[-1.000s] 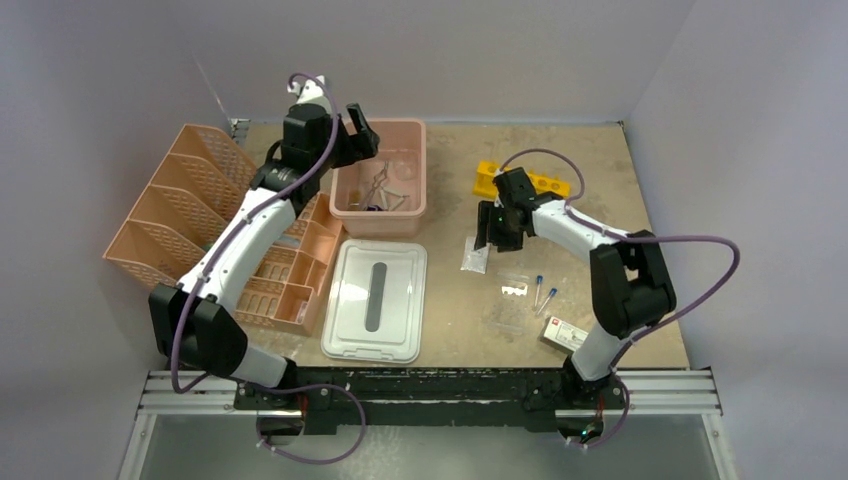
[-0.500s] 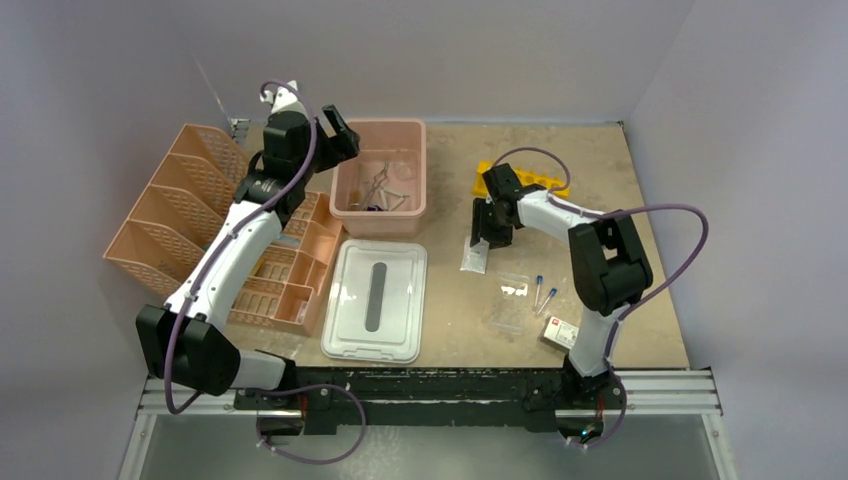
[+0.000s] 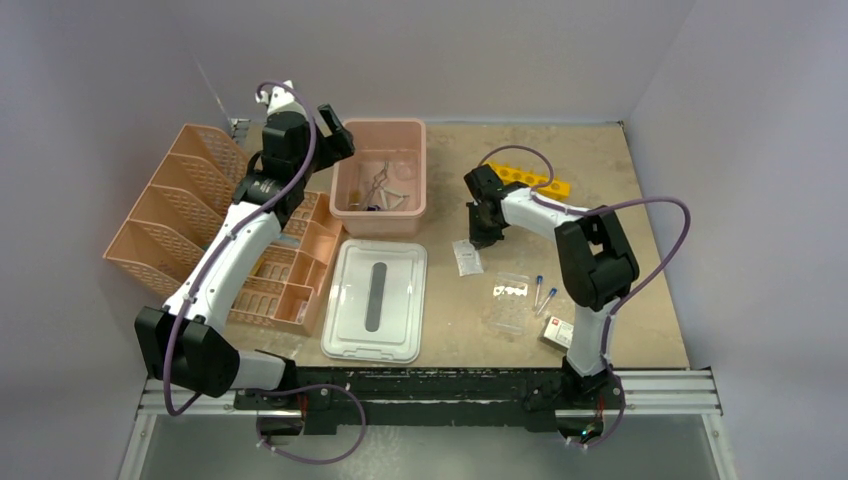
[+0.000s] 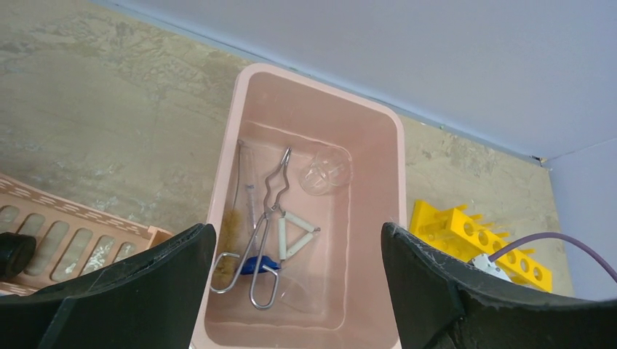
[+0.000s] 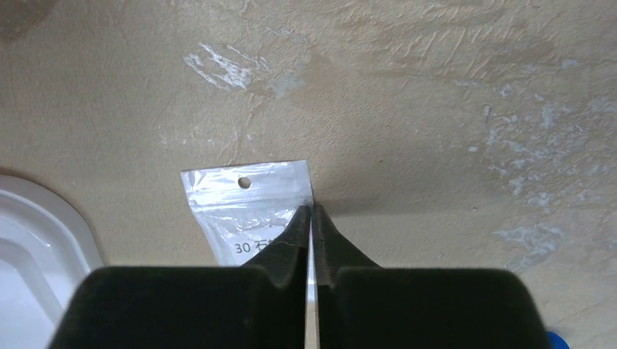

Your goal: Organize the chemistry lab equipment

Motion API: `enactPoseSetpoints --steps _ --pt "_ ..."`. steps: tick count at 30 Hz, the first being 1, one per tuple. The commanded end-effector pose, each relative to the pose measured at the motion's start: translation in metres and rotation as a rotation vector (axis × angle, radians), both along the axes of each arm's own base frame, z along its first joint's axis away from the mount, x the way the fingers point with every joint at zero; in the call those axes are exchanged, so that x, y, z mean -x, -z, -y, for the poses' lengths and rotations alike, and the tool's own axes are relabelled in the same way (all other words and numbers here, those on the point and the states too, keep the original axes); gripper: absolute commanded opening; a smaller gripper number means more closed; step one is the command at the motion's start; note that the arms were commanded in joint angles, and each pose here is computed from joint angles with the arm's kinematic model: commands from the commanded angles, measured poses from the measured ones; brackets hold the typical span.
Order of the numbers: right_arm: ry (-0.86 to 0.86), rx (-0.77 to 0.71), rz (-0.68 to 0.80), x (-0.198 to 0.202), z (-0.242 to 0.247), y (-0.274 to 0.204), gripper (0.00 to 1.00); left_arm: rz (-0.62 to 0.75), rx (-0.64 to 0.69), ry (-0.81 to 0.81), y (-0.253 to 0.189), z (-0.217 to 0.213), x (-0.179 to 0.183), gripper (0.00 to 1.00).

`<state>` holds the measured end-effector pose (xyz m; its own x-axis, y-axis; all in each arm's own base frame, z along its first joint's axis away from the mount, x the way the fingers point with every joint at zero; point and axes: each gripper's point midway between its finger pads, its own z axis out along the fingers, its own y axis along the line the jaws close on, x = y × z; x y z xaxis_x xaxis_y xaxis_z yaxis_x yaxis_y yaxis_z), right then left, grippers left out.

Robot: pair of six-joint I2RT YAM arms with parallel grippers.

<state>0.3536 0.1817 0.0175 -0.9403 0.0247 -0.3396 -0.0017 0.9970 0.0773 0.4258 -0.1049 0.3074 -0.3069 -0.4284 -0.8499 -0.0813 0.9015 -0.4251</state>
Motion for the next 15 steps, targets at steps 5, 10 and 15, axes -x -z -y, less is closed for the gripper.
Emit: enactPoseSetpoints --steps 5,10,15 --pt "0.000 -0.075 0.025 0.007 -0.012 -0.012 0.00 0.095 0.010 0.109 -0.032 0.014 0.008 0.82" --pt "-0.015 -0.130 0.142 -0.005 -0.017 -0.046 0.00 0.101 0.061 0.176 -0.030 0.029 0.012 0.81" --pt "-0.039 -0.074 0.169 -0.009 -0.009 -0.051 0.00 0.099 0.060 0.173 -0.029 0.028 0.013 0.80"
